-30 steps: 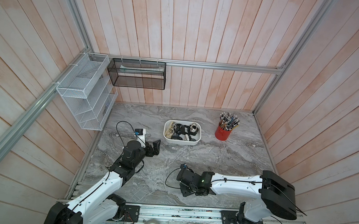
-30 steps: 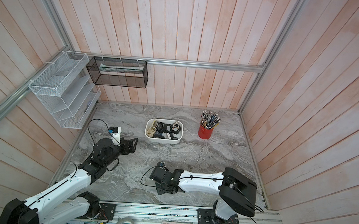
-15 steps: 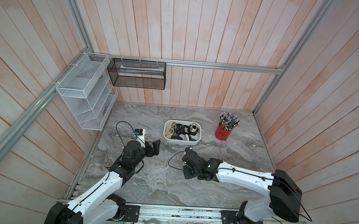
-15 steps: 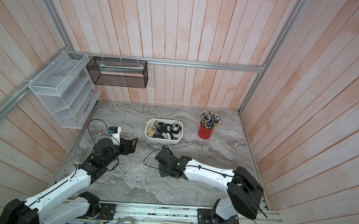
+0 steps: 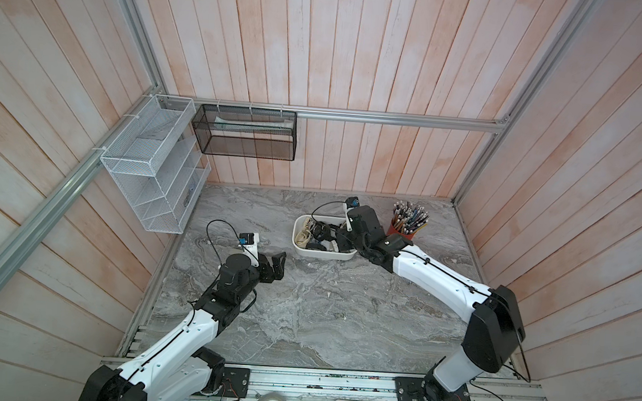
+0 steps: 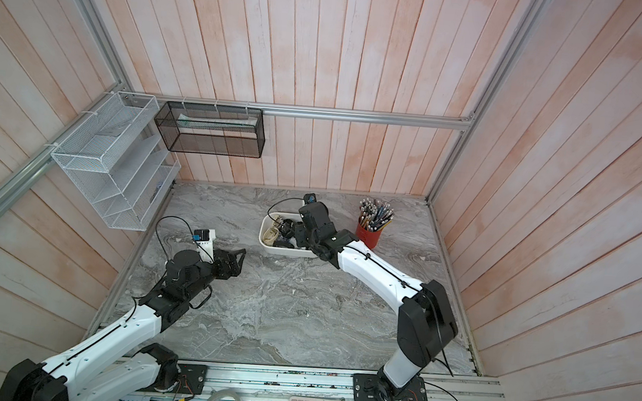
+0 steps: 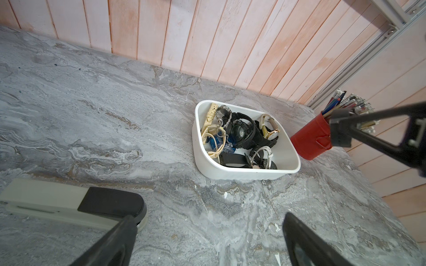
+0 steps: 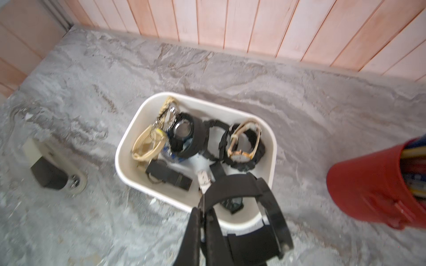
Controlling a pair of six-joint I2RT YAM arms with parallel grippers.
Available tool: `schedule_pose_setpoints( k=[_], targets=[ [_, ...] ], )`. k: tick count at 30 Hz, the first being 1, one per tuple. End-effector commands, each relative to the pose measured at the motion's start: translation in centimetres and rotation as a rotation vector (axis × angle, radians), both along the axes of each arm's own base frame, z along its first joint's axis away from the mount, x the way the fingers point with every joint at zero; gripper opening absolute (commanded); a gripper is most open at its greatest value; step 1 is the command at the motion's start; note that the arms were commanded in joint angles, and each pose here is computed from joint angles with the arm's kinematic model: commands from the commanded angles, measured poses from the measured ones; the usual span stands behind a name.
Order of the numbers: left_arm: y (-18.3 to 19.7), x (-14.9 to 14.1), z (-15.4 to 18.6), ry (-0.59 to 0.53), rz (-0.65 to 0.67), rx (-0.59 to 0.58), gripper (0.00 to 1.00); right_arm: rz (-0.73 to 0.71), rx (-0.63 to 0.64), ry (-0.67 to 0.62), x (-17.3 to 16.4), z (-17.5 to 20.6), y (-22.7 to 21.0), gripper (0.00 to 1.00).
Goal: Put the watch into the storage box
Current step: Place the watch in the storage box.
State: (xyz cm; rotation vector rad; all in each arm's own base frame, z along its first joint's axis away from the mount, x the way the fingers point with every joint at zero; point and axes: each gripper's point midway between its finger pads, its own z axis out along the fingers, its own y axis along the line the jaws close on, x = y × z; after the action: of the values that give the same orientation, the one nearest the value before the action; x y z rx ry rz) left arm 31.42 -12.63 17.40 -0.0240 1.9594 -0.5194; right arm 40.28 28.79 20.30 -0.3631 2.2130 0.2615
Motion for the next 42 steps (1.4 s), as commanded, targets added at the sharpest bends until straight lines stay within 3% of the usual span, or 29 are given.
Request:
schedule_pose_setpoints(
  k=[1,9,20,22,24,27,32,36,37,42],
  targets=[
    [0.1,-0.3,-0.1,0.003,-0.003,-0.007,1.0,0.041,-0.048,-0.033,2.5,-0.1,0.6,0.0],
    [0.0,-0.2,0.2,0.002,0.0,-0.016,1.0,0.072,-0.098,0.009,6.8,-4.0,2.2,0.0],
    [0.4,-0.1,0.4,-0.001,0.018,-0.014,1.0,0.114,-0.123,0.094,7.6,-8.2,3.7,0.0],
    [0.4,-0.1,0.5,-0.003,0.019,-0.012,1.0,0.111,-0.119,0.082,7.7,-7.3,3.7,0.12],
    [0.4,-0.1,0.7,-0.008,0.02,-0.012,1.0,0.108,-0.105,0.054,7.7,-5.6,3.6,0.34],
    [0.4,0.0,1.0,-0.015,0.021,-0.011,1.0,0.1,-0.062,-0.002,7.3,-2.4,3.1,0.55],
    [0.7,0.0,1.7,-0.033,0.029,-0.003,1.0,0.05,0.013,-0.077,5.5,1.8,0.0,0.73],
    [0.8,-0.2,2.1,-0.049,0.033,-0.008,0.99,0.02,0.111,-0.188,1.6,1.5,-3.6,0.85],
    [0.9,-0.2,2.0,-0.049,0.035,-0.009,1.0,0.018,0.142,-0.214,0.5,1.3,-4.3,0.96],
    [1.0,-0.1,2.9,-0.073,0.041,-0.01,1.0,-0.053,0.199,-0.244,-1.4,0.4,-7.2,0.98]
  ],
)
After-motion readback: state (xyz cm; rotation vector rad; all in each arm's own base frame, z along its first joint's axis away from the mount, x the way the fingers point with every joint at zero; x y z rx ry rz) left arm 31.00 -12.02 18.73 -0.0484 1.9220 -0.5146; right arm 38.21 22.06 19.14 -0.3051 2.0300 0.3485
